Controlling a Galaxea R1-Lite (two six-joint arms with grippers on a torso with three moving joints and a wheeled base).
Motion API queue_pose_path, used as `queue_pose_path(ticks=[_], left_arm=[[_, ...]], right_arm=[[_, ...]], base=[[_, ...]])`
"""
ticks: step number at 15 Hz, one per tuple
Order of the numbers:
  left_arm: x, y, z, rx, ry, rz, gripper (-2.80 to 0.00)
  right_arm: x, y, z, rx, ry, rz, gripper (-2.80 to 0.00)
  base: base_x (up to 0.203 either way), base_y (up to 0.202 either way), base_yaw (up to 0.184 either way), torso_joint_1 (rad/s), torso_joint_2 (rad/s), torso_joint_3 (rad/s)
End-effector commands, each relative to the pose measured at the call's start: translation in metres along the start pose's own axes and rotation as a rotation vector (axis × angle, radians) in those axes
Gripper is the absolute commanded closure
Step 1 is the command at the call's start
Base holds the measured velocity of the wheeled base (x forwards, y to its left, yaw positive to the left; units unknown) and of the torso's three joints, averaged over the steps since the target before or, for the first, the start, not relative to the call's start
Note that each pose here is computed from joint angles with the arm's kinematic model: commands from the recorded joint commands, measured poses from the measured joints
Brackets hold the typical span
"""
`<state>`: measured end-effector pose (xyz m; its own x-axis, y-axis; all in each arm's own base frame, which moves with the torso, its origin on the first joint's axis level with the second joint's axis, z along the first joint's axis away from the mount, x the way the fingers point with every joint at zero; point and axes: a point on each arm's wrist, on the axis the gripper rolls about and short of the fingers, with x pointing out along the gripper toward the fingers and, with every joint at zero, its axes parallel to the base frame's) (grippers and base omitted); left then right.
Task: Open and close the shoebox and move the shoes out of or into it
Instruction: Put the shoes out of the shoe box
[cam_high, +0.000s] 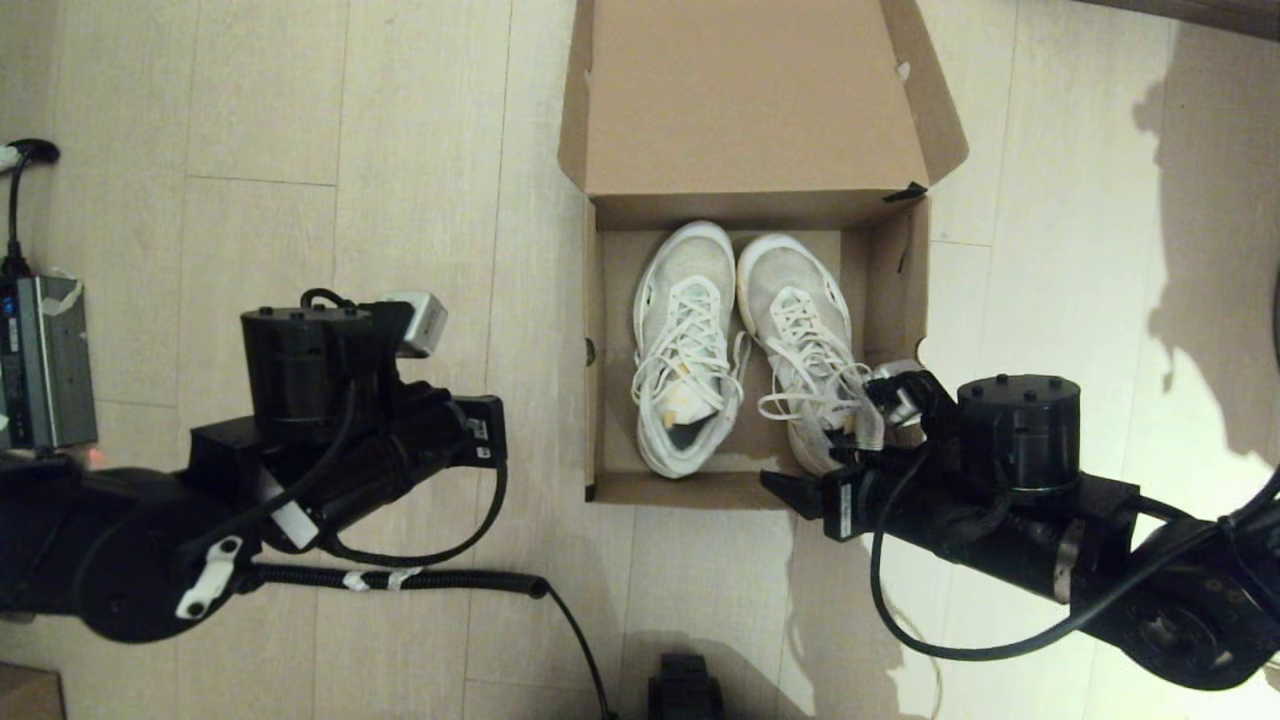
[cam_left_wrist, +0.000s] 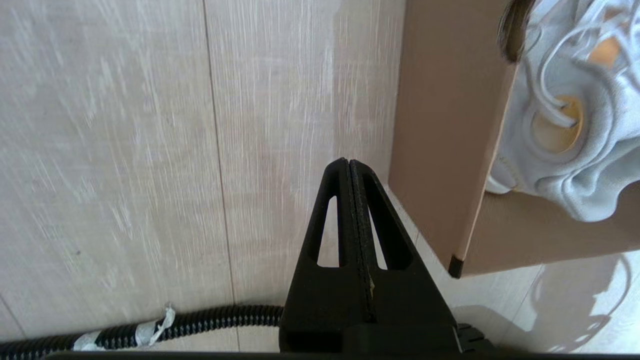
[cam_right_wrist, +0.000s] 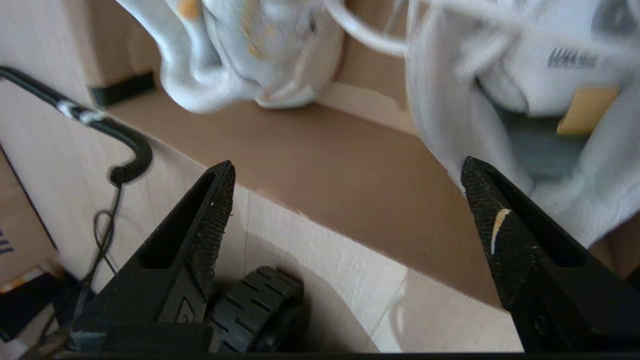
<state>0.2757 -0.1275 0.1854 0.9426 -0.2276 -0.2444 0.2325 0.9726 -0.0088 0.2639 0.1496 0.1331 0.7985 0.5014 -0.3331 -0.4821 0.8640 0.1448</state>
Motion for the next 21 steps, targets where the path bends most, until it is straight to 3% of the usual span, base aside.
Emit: queue_pose_path(ticks=[1, 6, 8, 11, 14, 18, 21], left_arm=[[0.003, -0.001, -0.003, 0.003, 0.011, 0.002, 0.00], [0.017, -0.008, -0.022, 0.021, 0.078, -0.009, 0.00], [0.030, -0.025, -0.039, 0.050, 0.133, -0.051, 0.00], [0.043, -0.050, -0.043, 0.091, 0.133, -0.108, 0.00], [0.043, -0.057, -0.052, 0.103, 0.156, -0.128, 0.00], [0.041, -0.063, -0.053, 0.106, 0.156, -0.143, 0.00], [0.040, -0.063, -0.052, 0.102, 0.148, -0.144, 0.00]], right_arm=[[0.004, 0.000, -0.006, 0.002, 0.024, 0.006, -2.80], [0.013, 0.000, -0.010, 0.021, -0.011, 0.026, -2.80], [0.017, 0.000, -0.006, 0.014, -0.068, 0.063, -2.80], [0.021, 0.008, -0.001, 0.003, -0.094, 0.100, -2.80], [0.029, 0.020, 0.003, -0.014, -0.107, 0.115, -2.80], [0.044, 0.027, 0.005, -0.088, -0.130, 0.020, -2.80], [0.046, 0.029, 0.019, -0.099, -0.151, -0.012, -2.80]], base=[[0.000, 0.000, 0.000, 0.000, 0.00, 0.000], [0.000, 0.000, 0.000, 0.000, 0.00, 0.000], [0.000, 0.000, 0.000, 0.000, 0.00, 0.000], [0.000, 0.000, 0.000, 0.000, 0.00, 0.000], [0.000, 0.000, 0.000, 0.000, 0.00, 0.000], [0.000, 0.000, 0.000, 0.000, 0.00, 0.000], [0.000, 0.000, 0.000, 0.000, 0.00, 0.000]])
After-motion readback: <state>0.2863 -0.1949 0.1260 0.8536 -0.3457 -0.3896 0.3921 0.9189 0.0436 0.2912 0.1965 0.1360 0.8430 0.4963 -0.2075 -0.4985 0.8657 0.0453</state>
